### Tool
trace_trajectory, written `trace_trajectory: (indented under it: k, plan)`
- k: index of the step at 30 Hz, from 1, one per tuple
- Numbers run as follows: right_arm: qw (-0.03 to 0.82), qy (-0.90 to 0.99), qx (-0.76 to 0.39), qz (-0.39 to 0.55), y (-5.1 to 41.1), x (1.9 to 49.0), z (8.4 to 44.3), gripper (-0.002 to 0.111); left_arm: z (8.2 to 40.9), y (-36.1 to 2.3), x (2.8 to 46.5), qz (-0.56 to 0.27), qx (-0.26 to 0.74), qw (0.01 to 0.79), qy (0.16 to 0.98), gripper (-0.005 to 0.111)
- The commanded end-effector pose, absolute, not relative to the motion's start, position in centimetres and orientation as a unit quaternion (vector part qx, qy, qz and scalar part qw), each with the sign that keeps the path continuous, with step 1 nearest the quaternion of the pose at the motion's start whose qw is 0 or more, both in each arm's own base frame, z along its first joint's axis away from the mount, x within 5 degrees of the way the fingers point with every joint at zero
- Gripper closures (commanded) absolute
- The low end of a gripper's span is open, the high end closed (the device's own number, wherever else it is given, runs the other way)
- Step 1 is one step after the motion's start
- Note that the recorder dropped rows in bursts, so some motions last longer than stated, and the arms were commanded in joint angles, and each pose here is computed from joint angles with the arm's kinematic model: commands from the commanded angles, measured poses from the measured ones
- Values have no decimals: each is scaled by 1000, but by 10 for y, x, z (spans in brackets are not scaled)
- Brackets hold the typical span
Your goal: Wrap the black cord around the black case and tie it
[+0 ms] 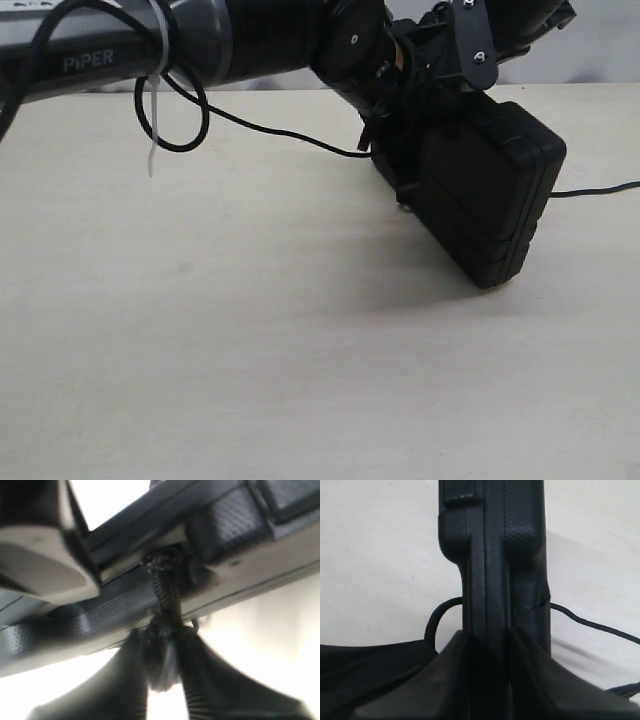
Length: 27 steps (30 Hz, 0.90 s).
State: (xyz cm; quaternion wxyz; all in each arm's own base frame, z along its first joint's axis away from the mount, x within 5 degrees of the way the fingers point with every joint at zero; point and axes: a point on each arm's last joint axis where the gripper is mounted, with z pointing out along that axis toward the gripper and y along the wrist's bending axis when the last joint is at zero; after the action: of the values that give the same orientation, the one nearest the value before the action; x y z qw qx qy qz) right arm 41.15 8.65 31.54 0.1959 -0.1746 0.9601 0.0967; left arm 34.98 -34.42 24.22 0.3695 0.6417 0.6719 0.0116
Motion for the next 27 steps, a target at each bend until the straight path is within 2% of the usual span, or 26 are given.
trace_trajectory:
  k: [1,7,17,20,24,27]
  plan:
    - [175,962,-183,101,87,408,311,104,239,-343,354,-25,603,380,701,107]
    - [175,962,-183,101,87,408,311,104,244,-353,352,-52,583,413,698,107]
    - [175,962,-183,101,87,408,311,104,235,-362,343,-46,613,395,682,106]
    - [175,962,-183,101,87,408,311,104,237,-358,342,-43,617,384,686,96]
    - [175,962,-183,101,87,408,311,104,247,-349,343,-27,623,376,685,65]
    - [173,963,-182,102,87,407,310,104,254,-336,338,12,650,332,683,51]
